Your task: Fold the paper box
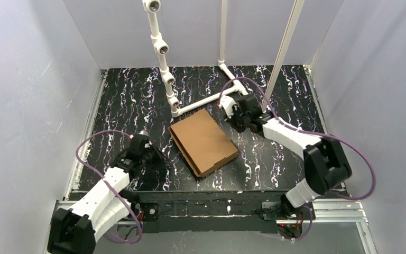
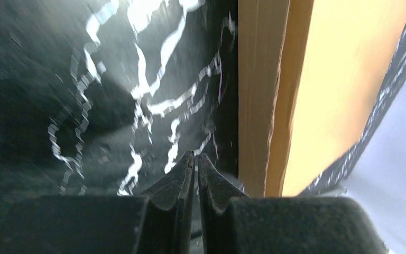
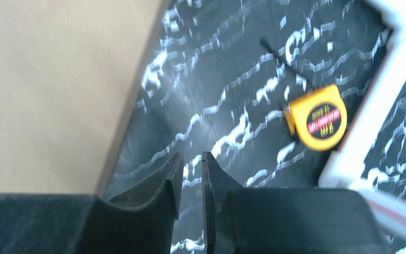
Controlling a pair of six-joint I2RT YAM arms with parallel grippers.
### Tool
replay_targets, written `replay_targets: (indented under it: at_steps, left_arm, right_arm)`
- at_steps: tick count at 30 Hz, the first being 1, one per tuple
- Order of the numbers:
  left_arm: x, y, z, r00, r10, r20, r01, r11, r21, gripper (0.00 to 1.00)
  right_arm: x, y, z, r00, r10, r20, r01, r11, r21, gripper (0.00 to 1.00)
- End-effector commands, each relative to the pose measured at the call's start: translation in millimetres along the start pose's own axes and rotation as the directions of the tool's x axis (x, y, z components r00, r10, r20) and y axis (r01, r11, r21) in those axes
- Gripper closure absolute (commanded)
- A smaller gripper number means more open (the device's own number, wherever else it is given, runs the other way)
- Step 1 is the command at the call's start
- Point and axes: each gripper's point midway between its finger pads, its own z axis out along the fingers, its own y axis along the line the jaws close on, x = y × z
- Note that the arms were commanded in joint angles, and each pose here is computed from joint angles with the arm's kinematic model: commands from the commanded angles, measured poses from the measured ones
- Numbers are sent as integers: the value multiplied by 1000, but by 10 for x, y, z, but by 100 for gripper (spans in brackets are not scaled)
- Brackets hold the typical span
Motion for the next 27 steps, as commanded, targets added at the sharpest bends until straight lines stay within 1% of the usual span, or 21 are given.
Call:
replay_targets:
  at_steps: [1, 4, 6, 9, 11, 13, 15, 19, 22, 24, 27]
  left_arm:
    - [556, -29, -78, 987, -29, -159, 32, 999, 19, 95]
    - [767, -22, -67, 983, -16, -181, 12, 1000, -24, 97]
    - [884, -24, -52, 980, -16, -197, 6, 999, -54, 99]
    - [999, -33, 0, 980, -7, -200, -14, 994, -106, 100]
    - [1067, -90, 31, 977, 2, -214, -28, 992, -120, 100]
    - [1098, -229, 85, 979, 24, -202, -47, 993, -108, 100]
    - [1152, -401, 143, 976, 52, -210, -73, 993, -94, 100]
    - [1211, -821, 321, 969, 94, -227, -112, 991, -68, 100]
    - [1194, -1176, 429, 969, 108, -221, -118, 992, -35, 100]
    - [1202, -1236, 487, 968, 109, -224, -121, 992, -40, 100]
    - [1176, -1162, 456, 971, 110, -213, -125, 990, -60, 100]
  right_arm:
    - [329, 14, -264, 999, 51, -17, -51, 998, 29, 73]
    - [416, -15, -380, 995, 96, 22, -97, 993, 64, 72]
    - [475, -19, -406, 991, 128, 28, -130, 990, 60, 72]
    - [638, 78, -350, 988, 157, -8, -156, 987, 29, 73]
    - [740, 203, -289, 983, 176, -43, -178, 984, -22, 75]
    - [828, 359, -222, 978, 191, -84, -197, 977, -75, 80]
    - [845, 551, -161, 979, 175, -108, -189, 973, -132, 83]
    - [648, 902, -136, 992, 105, -75, -120, 964, -237, 85]
    - [587, 1082, -156, 993, 100, -56, -113, 945, -306, 86]
    - [610, 1101, -165, 993, 102, -55, -114, 944, -310, 85]
    - [643, 950, -165, 994, 98, -56, -109, 966, -236, 84]
